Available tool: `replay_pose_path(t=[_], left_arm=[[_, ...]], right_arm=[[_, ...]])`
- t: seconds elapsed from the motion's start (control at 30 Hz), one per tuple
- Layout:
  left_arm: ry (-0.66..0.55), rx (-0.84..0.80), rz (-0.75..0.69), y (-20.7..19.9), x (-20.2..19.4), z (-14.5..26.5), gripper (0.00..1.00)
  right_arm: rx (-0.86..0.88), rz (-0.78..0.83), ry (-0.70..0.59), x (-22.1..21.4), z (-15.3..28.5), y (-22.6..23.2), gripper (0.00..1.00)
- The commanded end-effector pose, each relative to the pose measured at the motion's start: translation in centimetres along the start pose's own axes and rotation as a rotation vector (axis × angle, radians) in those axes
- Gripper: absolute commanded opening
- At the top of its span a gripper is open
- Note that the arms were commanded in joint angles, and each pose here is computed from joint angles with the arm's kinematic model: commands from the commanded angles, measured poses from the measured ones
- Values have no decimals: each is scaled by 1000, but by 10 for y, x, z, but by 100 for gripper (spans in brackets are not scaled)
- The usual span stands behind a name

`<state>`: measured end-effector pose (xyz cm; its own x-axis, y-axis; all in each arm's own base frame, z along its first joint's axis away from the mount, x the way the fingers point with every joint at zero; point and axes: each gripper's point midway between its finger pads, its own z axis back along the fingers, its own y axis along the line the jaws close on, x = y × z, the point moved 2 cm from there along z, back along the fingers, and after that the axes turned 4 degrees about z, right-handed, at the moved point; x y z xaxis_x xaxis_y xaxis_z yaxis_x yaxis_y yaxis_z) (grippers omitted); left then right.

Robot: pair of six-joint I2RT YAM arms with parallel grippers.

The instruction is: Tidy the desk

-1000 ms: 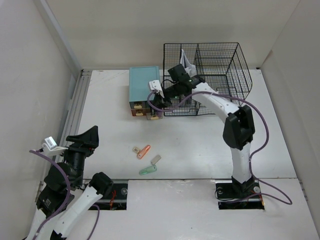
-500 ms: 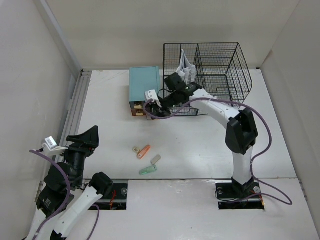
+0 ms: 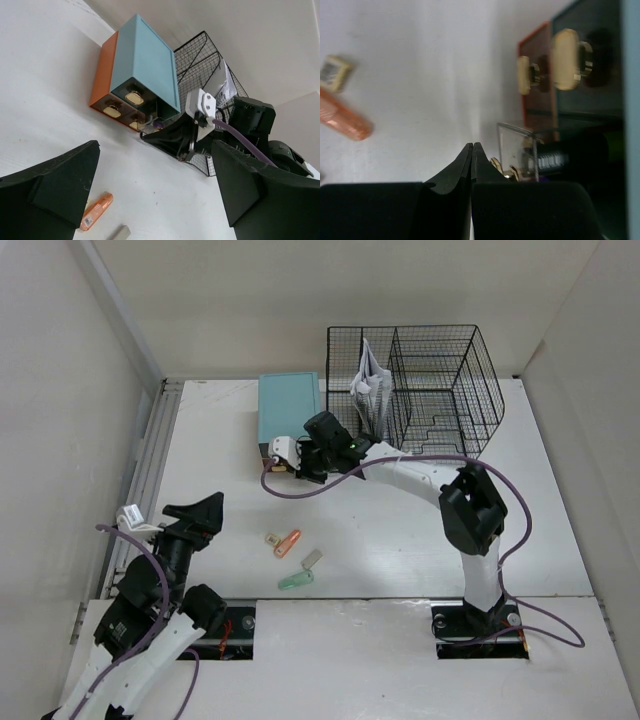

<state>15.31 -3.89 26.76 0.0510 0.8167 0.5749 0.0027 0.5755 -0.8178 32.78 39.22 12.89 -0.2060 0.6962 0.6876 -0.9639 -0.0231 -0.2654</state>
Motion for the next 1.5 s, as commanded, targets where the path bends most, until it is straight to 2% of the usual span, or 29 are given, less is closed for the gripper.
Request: replay_pose_path(t=[0.0, 0.27, 0.47, 0.53, 0.6, 0.67, 0.7, 0.73, 0.77, 0.8, 0.83, 0.97, 1.0, 1.1, 1.2, 1.27, 1.3, 1.33, 1.37, 1.47], left_arm=[[-73, -155, 144, -17, 23, 19, 94], [-36, -160, 160, -18, 7, 9, 96], [2, -141, 154, -13, -14, -5, 96], [21, -111, 141, -4, -26, -11, 92], [33, -118, 140, -5, -32, -15, 88], [54, -105, 124, 2, -44, -20, 78], [67, -103, 118, 1, -50, -25, 73], [78, -86, 104, 8, -59, -29, 68], [91, -83, 98, 10, -65, -32, 61], [92, -106, 110, 5, -68, -36, 58], [110, -95, 98, 7, -77, -41, 58], [141, -92, 102, 9, -102, -60, 57], [155, -86, 110, 11, -109, -64, 60], [176, -88, 107, 9, -120, -82, 76], [221, -59, 87, 10, -132, -104, 83], [222, -68, 80, -1, -129, -117, 83], [233, -30, 66, 8, -135, -126, 83], [226, -31, 70, 6, -133, -133, 83], [225, -27, 70, 6, -133, -138, 80], [242, -5, 69, 14, -138, -157, 76]], right_arm=[[-277, -18, -16, 20, 18, -53, 0], [-413, -26, 83, 11, 2, -86, 0], [-472, -34, 106, 8, -1, -105, 0], [-429, -23, 97, 8, -3, -97, 0], [-334, 2, 8, 24, 9, -82, 1], [-246, 16, -21, 27, 18, -60, 9], [-251, 36, -81, 47, 42, -57, 16], [-262, 42, -95, 53, 54, -55, 45], [-277, 39, -79, 48, 62, -51, 65], [-336, 66, -126, 69, 92, -52, 89], [-397, 69, -125, 70, 107, -56, 100], [-523, 21, -202, 84, 160, -57, 100], [-535, -32, -226, 86, 168, -58, 100], [-498, -62, -285, 86, 186, -52, 98], [-431, -119, -349, 80, 200, -48, 85], [-402, -142, -393, 77, 211, -44, 72], [-374, -148, -425, 74, 217, -43, 64], [-393, -156, -432, 71, 223, -46, 43], [-405, -156, -435, 69, 226, -48, 35], [-427, -173, -457, 66, 245, -49, 30]])
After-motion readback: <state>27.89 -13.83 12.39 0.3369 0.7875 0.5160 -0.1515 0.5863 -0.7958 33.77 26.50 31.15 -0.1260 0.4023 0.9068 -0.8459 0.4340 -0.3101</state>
